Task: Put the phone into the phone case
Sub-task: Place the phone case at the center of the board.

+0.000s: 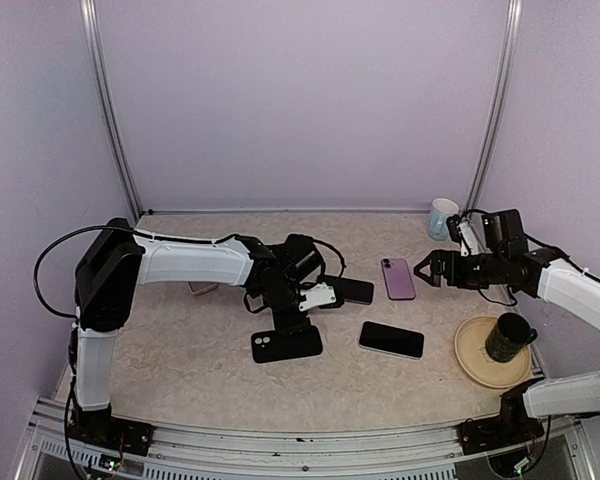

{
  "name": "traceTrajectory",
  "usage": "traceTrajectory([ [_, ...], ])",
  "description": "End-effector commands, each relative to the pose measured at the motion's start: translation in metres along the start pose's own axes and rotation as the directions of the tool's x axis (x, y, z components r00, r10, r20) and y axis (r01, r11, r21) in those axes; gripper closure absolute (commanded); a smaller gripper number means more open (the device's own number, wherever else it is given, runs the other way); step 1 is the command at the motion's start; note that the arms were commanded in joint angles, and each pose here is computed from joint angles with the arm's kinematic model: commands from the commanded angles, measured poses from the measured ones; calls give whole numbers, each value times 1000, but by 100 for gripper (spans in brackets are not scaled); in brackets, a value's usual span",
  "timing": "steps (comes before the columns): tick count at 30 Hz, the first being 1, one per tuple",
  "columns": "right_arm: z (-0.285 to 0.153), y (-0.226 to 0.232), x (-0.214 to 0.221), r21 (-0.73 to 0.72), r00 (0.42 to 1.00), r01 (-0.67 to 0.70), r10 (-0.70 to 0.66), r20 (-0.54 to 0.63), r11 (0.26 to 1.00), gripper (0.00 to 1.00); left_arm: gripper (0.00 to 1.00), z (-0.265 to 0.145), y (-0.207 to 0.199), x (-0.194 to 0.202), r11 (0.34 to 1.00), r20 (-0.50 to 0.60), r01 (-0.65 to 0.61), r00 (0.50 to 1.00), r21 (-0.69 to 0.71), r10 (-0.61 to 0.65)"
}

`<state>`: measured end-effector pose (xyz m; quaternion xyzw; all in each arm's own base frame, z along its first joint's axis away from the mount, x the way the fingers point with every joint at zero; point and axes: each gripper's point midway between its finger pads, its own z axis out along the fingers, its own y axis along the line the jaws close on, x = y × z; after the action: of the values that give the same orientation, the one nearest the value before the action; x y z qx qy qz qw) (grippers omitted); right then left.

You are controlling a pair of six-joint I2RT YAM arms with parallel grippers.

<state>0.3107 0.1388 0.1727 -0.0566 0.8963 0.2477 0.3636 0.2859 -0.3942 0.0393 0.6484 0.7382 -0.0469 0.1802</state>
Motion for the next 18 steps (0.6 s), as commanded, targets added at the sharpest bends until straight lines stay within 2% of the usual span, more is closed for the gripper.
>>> traceTrajectory([
  [1,2,17,-19,-44,997,66,-64,47,997,0,37,-11,18,-10,995,42,57,998,-87,-54],
  [5,15,24,-18,-31,991,134,-133,21,990,0,20,-34,35,-16,979,105,147,985,-137,-133],
  [10,36,29,-13,6,972,226,-225,-69,974,0,2,-63,41,-20,948,195,242,960,-207,-203],
  [15,52,40,-14,14,932,345,-340,-129,939,0,1,-85,49,-11,880,265,392,908,-270,-323],
  [18,63,56,-8,-41,880,452,-453,-146,891,0,1,-96,56,4,785,327,544,830,-296,-451],
])
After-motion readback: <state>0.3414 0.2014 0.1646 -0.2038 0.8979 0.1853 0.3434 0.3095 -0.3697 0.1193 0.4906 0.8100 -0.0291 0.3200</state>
